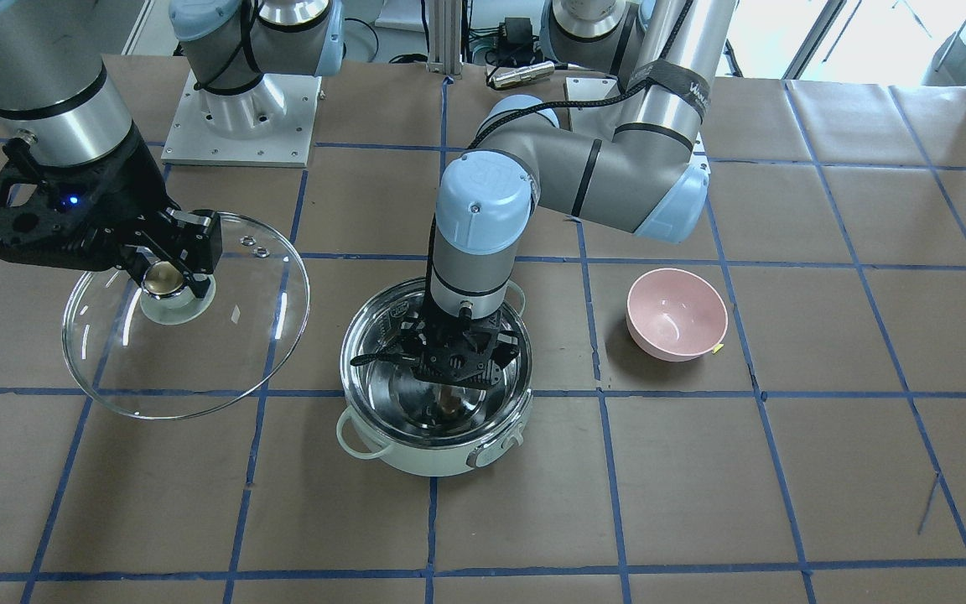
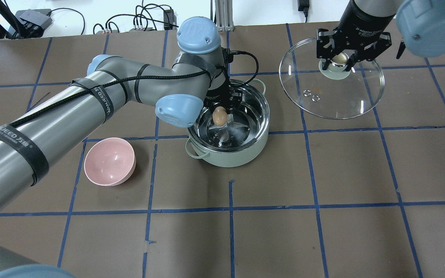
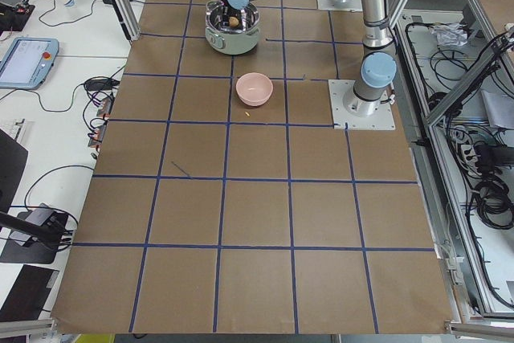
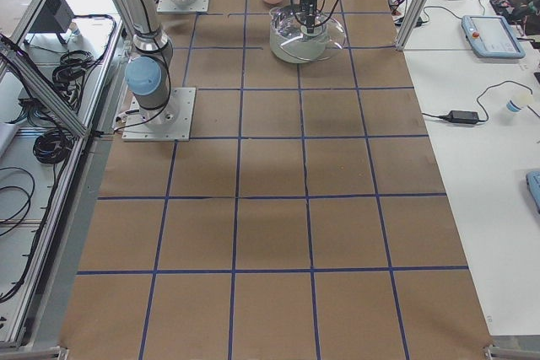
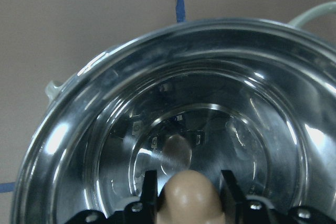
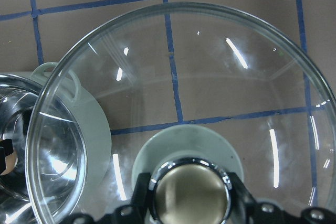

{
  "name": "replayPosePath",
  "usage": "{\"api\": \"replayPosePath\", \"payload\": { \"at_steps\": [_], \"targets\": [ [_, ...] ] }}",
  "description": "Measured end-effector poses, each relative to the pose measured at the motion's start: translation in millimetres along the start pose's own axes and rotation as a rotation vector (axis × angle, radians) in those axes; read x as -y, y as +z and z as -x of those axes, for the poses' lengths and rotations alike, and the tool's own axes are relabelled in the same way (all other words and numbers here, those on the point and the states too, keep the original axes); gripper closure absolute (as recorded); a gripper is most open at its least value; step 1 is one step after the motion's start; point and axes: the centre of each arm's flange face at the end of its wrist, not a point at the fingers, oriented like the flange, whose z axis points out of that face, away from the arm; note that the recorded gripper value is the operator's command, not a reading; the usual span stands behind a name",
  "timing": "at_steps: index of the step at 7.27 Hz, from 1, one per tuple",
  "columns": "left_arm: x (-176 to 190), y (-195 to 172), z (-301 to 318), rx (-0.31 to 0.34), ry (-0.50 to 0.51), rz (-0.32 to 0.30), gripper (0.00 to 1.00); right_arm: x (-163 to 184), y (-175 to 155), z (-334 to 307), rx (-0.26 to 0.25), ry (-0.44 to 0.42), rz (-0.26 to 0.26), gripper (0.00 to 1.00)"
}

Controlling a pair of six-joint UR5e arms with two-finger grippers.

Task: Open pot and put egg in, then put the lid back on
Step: 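Release the egg into the pot and raise the left gripper away, then carry the glass lid back and lower it onto the pot with the right gripper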

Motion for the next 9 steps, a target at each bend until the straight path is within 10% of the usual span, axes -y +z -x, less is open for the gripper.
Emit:
{"api": "replayPosePath", "payload": {
  "at_steps": [6,9],
  "targets": [
    [-83.0,-205.0,115.0,0.037,-0.018,0.136,0.00,-4.8,-2.6,21.5,0.013,-0.008,-0.011,0.66],
    [-99.1,-243.8,165.5,0.066,-0.089,0.118,0.00,-27.2,19.4,102.8,0.026,0.022,0.013,0.66]
  ]
}}
